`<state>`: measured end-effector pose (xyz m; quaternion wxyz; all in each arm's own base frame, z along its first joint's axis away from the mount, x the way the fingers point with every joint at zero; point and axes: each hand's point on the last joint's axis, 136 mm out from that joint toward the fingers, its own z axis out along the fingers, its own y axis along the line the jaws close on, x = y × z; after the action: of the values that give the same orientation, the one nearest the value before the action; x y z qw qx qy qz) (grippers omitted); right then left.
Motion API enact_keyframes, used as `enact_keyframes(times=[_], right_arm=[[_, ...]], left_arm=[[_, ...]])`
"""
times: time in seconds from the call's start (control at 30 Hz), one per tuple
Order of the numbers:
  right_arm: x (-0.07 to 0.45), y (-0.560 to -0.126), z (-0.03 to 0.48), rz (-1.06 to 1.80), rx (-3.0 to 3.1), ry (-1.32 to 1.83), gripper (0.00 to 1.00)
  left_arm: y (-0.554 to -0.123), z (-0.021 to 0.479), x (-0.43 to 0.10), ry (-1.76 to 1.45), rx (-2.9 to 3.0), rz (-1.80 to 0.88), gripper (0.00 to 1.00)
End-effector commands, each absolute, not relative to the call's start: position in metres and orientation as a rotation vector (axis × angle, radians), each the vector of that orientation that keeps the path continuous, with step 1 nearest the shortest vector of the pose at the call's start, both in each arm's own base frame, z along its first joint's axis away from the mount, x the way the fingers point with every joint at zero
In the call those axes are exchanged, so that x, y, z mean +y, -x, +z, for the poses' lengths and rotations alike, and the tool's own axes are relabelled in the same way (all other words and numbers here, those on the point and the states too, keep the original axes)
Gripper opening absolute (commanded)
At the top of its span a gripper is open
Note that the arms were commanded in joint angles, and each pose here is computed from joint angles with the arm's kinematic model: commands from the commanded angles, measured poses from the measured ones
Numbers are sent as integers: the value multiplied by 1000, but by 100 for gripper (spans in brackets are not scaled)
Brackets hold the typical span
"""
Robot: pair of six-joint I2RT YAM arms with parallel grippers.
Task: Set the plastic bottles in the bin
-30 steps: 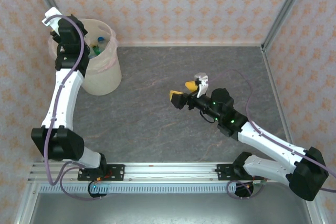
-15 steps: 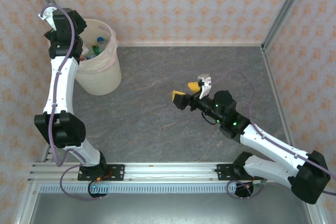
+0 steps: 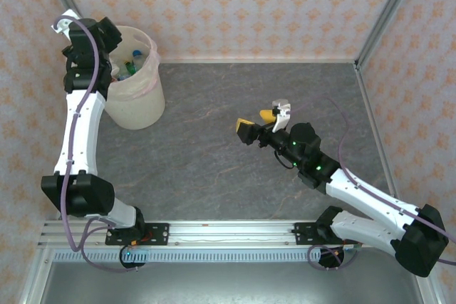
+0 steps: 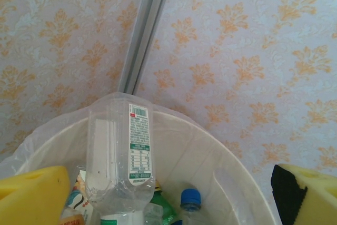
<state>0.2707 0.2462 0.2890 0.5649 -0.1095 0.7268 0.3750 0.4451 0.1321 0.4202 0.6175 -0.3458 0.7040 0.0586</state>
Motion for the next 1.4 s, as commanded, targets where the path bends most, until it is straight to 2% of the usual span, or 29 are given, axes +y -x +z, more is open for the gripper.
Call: enact_keyframes(times=[0.0,0.3,0.53,0.73,1.17,1.37], right_arm=[[243,-270,293,886,1692,233,100],[238,-271,290,846,1700,226,100],[236,-272,286,836,1700,215,100],[238,-275,282,829,1709,220,100],[242,-276,283,848,1710,222,100],[240,-275,284,849,1710,217,100]], left_arm=[[-456,409,156,827,1622,214,99],[-498,380,172,817,1697,204,99],[-533,367,131,672,1775,-78,99],[-522,397,103,573,1686,-249,99],[-481,439,113,642,1556,-165,99],[-493,438,101,581,1572,-240,99]])
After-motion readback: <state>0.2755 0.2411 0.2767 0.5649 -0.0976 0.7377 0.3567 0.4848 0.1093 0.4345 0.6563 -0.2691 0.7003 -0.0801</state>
